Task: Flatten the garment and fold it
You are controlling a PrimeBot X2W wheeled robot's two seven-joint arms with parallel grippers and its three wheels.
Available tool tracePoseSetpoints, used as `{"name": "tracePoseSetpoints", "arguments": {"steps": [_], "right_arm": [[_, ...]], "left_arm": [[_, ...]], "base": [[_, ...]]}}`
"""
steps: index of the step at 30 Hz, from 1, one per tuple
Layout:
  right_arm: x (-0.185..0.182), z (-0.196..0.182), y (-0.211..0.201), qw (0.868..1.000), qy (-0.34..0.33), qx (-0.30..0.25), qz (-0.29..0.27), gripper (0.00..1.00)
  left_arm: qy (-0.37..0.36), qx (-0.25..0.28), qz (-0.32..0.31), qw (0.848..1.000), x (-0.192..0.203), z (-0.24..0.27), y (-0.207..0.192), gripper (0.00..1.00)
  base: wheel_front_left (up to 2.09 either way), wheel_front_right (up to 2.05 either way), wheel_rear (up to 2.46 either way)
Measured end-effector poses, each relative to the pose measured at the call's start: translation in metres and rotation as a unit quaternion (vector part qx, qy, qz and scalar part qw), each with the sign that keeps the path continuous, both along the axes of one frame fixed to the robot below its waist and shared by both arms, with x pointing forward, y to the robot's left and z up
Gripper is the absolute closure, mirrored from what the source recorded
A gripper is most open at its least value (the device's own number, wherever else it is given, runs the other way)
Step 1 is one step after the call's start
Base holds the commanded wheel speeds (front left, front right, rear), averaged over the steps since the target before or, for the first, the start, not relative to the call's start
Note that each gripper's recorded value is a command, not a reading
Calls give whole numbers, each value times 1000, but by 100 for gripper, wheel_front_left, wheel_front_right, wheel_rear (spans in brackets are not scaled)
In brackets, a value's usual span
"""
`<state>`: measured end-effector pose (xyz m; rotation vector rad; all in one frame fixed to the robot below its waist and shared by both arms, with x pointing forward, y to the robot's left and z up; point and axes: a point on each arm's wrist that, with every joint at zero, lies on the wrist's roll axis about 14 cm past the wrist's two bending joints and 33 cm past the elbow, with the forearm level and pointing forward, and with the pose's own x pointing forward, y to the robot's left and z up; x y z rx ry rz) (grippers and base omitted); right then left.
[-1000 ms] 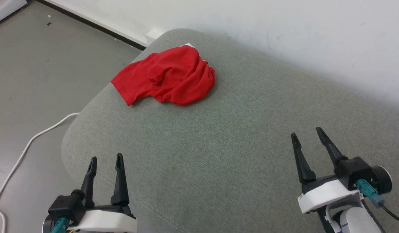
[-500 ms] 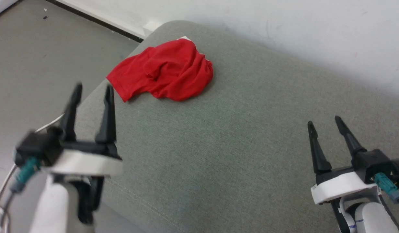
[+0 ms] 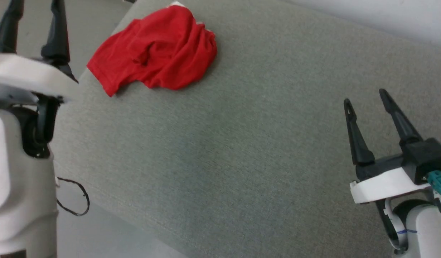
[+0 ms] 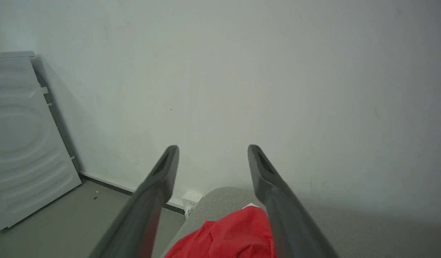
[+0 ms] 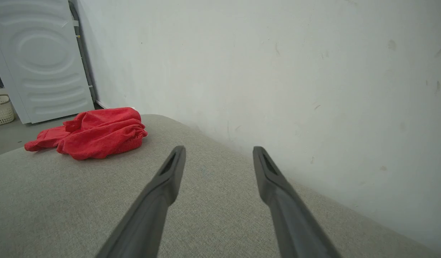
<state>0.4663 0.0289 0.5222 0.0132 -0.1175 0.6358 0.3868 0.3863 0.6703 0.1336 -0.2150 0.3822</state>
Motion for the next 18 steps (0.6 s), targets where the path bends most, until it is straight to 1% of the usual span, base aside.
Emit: {"name": "tracePoseSetpoints", "arguments": {"steps": [2, 6, 8, 13, 18], "right_arm": [[6, -7, -4, 1000, 6, -4, -3, 0], [17, -21, -15, 1000, 18, -12, -13, 0], [22, -25, -20, 1000, 19, -13, -17, 0], [34, -36, -32, 999, 26, -17, -29, 0], [45, -51, -45, 998, 37, -24, -42, 0]], "left_arm": [[28, -18, 2, 999, 16, -15, 7, 0], [99, -30, 1, 995, 47, -47, 15, 0], [139, -32, -1, 990, 61, -66, 18, 0], [250, -39, -14, 967, 87, -123, 17, 0], [324, -86, -30, 942, 103, -182, 7, 0]], "base": [[0, 0, 0], [0, 0, 0], [0, 0, 0], [0, 0, 0], [0, 0, 0]]}}
